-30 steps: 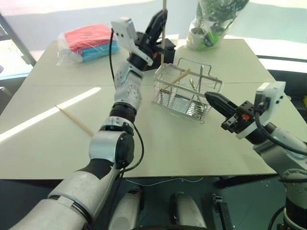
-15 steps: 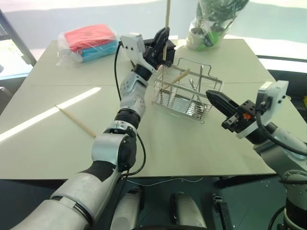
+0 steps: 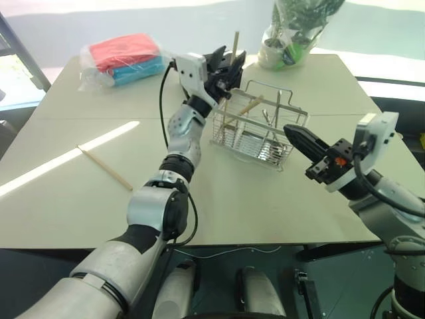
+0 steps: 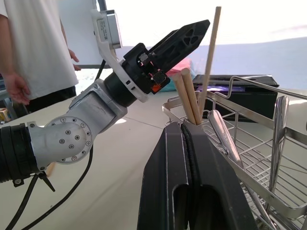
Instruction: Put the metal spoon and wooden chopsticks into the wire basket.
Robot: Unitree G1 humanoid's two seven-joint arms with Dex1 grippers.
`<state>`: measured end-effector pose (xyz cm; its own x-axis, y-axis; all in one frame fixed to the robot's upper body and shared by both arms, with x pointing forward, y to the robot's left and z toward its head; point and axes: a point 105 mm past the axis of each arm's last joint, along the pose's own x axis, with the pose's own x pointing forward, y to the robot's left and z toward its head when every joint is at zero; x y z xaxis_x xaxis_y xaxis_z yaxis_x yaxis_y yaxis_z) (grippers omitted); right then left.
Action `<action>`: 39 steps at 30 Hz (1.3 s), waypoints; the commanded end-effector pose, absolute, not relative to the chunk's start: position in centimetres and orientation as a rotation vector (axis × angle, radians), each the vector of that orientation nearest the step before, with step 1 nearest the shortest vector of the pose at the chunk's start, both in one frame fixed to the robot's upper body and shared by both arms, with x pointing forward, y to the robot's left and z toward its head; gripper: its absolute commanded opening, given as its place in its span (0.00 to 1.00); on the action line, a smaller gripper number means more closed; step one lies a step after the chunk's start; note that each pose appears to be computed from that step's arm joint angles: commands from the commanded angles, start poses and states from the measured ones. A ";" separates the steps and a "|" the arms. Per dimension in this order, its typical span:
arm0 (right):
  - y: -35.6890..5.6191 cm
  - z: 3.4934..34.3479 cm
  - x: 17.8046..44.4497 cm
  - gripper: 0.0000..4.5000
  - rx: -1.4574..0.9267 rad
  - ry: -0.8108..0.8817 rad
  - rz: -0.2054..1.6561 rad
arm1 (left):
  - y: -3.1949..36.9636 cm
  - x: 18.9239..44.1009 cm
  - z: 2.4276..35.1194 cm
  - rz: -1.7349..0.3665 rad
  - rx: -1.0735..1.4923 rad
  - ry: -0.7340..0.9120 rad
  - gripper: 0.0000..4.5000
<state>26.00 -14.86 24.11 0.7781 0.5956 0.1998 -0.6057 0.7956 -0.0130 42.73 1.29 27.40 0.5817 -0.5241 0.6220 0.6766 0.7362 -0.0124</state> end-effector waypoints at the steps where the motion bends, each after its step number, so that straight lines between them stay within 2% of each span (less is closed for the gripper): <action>1: -14.6 25.2 25.5 0.00 0.036 -0.254 0.665 | 1.4 42.3 29.5 -0.716 -0.277 -0.701 0.98; 6: -14.5 25.0 25.6 0.00 0.038 -0.246 0.674 | 2.2 42.2 31.7 -0.714 -0.337 -0.750 0.98; 13: -14.3 24.7 25.8 0.00 0.040 -0.230 0.697 | 6.9 41.7 38.2 -0.608 -0.360 -0.906 0.98; 17: -13.6 24.0 25.7 0.00 0.023 -0.182 0.761 | 11.0 42.8 39.7 -0.449 -0.250 -0.841 0.98; 20: -13.0 23.0 25.3 0.00 0.008 -0.120 0.827 | 14.2 44.4 37.5 -0.290 -0.075 -0.680 0.98; 23: -12.6 22.0 24.7 0.00 0.003 -0.052 0.904 | 18.4 45.5 32.7 -0.080 0.063 -0.451 0.98; 25: -12.4 21.4 24.2 0.00 -0.018 -0.009 0.948 | 21.5 45.2 28.6 0.070 0.085 -0.271 0.98; 28: -12.4 21.0 23.8 0.00 -0.035 0.028 0.988 | 24.7 43.4 23.8 0.288 0.209 -0.062 0.98; 32: -12.6 20.9 23.8 0.00 -0.051 0.059 1.024 | 28.1 39.5 18.5 0.503 0.086 0.241 0.98; 33: -12.7 20.9 23.9 0.00 -0.053 0.063 1.031 | 28.0 38.9 18.0 0.498 0.028 0.266 0.98; 36: -12.5 20.9 24.1 0.00 -0.054 0.072 1.051 | 27.0 37.6 17.7 0.440 0.095 0.284 0.98; 39: -12.3 20.9 24.3 0.00 -0.052 0.078 1.068 | 26.7 36.0 16.6 0.502 0.053 0.331 0.98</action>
<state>24.46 -12.57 20.21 0.4985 0.8611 -0.1003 -0.8642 0.5027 0.0198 36.77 26.56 15.71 0.8362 0.4443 -0.3215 -0.4271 0.8953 0.1266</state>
